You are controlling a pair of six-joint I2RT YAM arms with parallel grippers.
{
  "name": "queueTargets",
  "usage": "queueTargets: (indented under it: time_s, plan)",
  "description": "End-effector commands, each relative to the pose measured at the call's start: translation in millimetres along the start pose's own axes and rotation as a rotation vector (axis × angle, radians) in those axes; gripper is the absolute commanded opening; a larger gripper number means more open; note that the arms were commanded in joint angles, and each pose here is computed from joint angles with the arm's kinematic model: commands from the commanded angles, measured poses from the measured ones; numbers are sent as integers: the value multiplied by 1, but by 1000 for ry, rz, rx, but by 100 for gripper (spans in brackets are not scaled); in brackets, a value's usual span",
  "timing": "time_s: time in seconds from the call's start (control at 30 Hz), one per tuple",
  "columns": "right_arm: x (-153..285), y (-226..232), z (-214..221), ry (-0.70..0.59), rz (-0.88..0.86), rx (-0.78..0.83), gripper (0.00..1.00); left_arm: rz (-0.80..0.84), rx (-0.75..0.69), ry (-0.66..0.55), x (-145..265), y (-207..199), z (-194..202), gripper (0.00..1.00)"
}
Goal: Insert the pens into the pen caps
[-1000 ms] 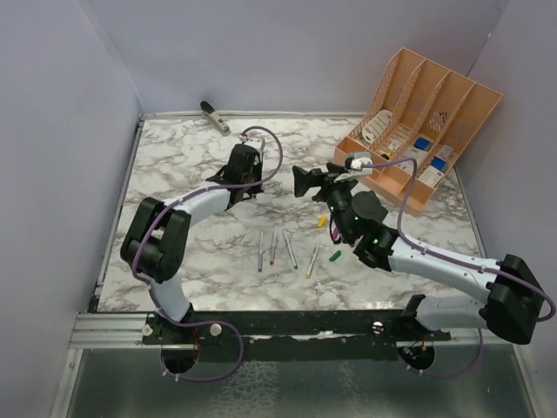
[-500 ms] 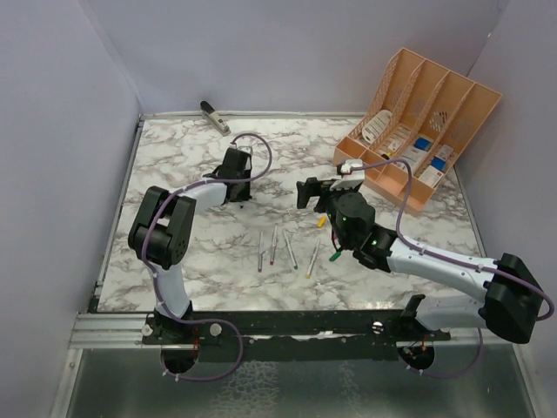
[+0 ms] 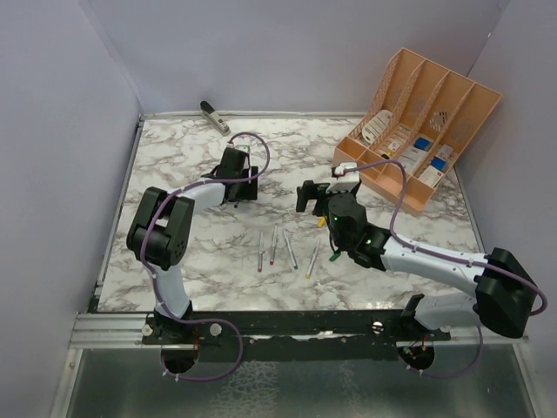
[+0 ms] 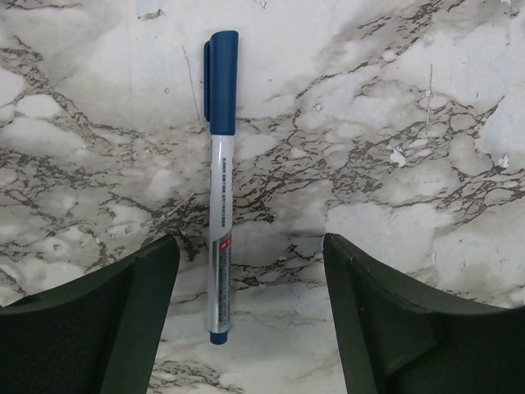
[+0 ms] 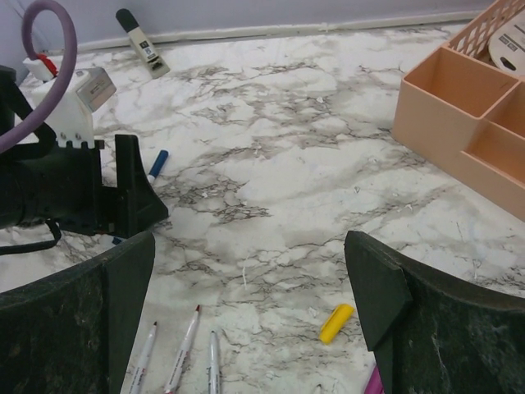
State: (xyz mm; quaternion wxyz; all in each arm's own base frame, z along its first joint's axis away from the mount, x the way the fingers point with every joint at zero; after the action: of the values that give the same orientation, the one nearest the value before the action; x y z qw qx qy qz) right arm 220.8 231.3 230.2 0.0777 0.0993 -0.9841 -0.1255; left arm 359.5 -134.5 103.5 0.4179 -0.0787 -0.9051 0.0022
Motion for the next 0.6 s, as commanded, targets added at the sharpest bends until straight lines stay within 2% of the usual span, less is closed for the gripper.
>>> queueTargets:
  time_s: [0.0, 0.03, 0.07, 0.33, 0.47, 0.57]
  plan:
    - [0, -4, 2, -13, 64, -21, 99, -28, 13, -54, 23, 4, -7, 85]
    - [1, -5, 3, -16, 70, -25, 99, -33, 15, -63, 27, 5, -7, 97]
    - [1, -7, 3, -19, 72, -29, 99, -34, 18, -70, 32, 6, -6, 99]
    - [-6, -25, 8, 18, 127, -84, 98, 0, 56, -193, 78, 9, 4, 99]
    - [-12, -44, 14, 88, 190, -121, 88, 75, 64, -196, 93, 6, 17, 84]
    - [-12, -52, 21, 123, 251, -111, 68, 144, 64, -167, 97, 0, 31, 63]
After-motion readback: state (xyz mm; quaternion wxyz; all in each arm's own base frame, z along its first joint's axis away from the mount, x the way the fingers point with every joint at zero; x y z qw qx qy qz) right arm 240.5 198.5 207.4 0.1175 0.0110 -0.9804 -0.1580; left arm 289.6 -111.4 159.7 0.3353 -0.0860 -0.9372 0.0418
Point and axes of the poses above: each gripper's point midway between its finger pads, its own x axis back along the fingers, its own y axis along the line the jaws close on, z = x × y, the point moved 10 cm from there along x, back along the fingers, and after that the axes turned 3 degrees about -x, right-handed, at the moved point
